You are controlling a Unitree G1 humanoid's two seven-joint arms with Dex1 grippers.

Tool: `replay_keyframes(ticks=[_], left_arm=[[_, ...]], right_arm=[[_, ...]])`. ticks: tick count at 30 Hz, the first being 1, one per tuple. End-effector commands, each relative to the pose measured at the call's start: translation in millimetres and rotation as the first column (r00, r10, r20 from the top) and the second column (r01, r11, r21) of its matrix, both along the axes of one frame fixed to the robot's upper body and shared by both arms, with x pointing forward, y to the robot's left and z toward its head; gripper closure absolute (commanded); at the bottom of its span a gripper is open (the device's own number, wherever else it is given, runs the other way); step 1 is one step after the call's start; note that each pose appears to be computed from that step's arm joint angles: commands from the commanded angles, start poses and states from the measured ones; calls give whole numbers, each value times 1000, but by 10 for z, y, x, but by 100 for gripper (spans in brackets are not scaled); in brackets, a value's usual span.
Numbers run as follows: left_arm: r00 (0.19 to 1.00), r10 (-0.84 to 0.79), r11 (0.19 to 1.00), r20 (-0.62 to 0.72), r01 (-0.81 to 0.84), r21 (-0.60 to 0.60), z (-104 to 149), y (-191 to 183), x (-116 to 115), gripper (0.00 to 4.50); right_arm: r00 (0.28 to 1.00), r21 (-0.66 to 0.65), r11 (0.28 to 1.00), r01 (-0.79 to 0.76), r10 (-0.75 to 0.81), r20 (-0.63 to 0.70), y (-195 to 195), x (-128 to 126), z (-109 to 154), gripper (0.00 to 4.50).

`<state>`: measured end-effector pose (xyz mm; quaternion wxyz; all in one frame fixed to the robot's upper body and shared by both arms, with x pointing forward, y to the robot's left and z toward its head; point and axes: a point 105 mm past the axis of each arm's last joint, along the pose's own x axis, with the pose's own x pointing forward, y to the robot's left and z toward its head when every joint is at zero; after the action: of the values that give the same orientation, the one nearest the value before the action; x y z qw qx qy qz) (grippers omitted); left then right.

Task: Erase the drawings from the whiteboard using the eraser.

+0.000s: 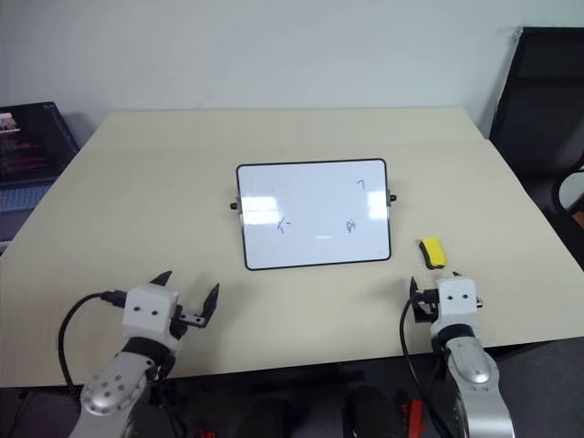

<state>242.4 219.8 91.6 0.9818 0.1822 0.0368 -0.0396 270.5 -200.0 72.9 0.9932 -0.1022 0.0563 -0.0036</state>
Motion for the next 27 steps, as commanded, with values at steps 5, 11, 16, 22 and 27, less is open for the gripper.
replay_keyframes(ticks=[5,11,16,22,27], left_arm=[[998,-1,1000,65,0,16,155,-6,53,0],[997,-3,1000,81,2,16,175,-14,103,0],[994,-19,1000,106,18,10,186,-54,231,0],[990,-48,999,134,49,-5,223,-156,364,0],[987,-70,997,145,75,-28,254,-200,408,0]], right_arm=[[999,7,1000,-3,3,32,6,23,91,3],[999,5,1000,5,-5,49,-39,95,123,3],[997,-14,1000,23,-21,71,-115,139,175,3],[995,-22,998,54,-52,84,-204,152,179,3],[993,-19,998,67,-65,95,-219,157,202,3]])
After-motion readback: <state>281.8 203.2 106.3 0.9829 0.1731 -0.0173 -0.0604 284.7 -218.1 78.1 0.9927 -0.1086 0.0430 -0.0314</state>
